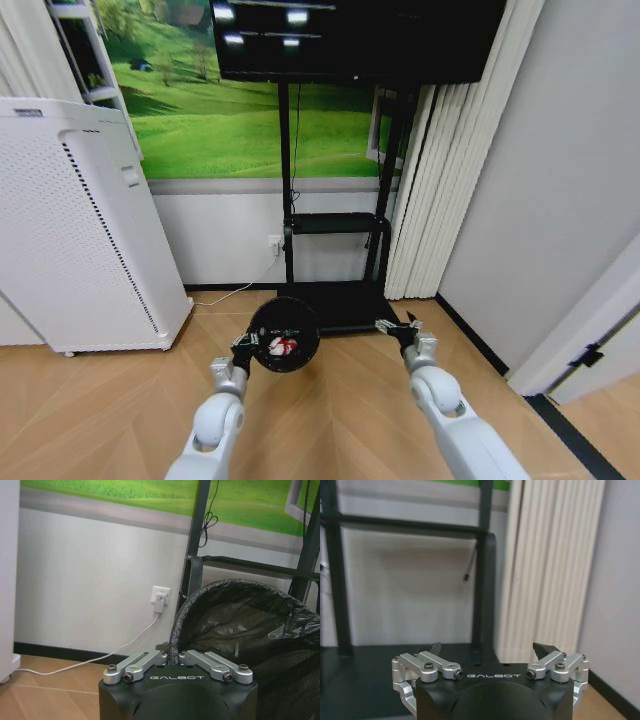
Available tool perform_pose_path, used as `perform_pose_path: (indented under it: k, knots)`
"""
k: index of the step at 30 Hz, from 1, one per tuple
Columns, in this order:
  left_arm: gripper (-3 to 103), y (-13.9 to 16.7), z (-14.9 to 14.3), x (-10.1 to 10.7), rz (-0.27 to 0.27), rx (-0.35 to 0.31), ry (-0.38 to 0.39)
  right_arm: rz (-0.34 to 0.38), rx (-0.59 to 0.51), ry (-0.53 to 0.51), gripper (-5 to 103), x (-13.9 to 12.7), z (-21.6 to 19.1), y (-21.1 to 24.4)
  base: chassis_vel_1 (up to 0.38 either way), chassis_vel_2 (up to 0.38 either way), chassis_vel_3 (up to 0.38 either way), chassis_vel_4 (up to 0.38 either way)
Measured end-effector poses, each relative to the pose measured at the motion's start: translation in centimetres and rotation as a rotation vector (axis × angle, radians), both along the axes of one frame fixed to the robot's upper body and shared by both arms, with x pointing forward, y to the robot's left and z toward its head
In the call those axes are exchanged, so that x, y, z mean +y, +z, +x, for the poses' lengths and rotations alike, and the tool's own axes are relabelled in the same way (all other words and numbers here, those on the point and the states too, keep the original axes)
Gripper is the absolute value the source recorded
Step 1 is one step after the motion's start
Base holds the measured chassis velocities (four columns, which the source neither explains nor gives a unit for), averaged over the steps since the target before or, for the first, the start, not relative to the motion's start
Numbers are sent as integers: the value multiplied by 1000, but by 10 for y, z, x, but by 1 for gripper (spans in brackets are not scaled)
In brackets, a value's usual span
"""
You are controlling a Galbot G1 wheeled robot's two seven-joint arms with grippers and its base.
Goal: Pick up the trash bin and place the garbage on the floor into it.
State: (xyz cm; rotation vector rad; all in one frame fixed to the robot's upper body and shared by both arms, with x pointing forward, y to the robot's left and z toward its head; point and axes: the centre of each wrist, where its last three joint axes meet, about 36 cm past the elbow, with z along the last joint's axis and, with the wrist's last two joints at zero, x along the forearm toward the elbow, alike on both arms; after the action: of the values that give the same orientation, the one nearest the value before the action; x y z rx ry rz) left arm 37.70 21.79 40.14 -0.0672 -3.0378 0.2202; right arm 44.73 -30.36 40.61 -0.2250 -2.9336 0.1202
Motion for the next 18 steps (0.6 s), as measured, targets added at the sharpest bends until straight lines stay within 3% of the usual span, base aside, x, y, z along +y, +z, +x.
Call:
perform_pose_path:
  k: [4, 9, 18]
  knots:
    - [3, 3, -20, 6, 58, -9, -5, -57, 35, -61, 100, -20, 2, -16, 0, 0, 0, 0]
    - [3, 6, -43, 7, 61, 0, -11, -47, 43, -70, 100, -29, -6, -11, 0, 0, 0, 0]
    - [3, 11, -41, 9, 61, -14, -5, -47, 32, -54, 100, -21, -15, -8, 0, 0, 0, 0]
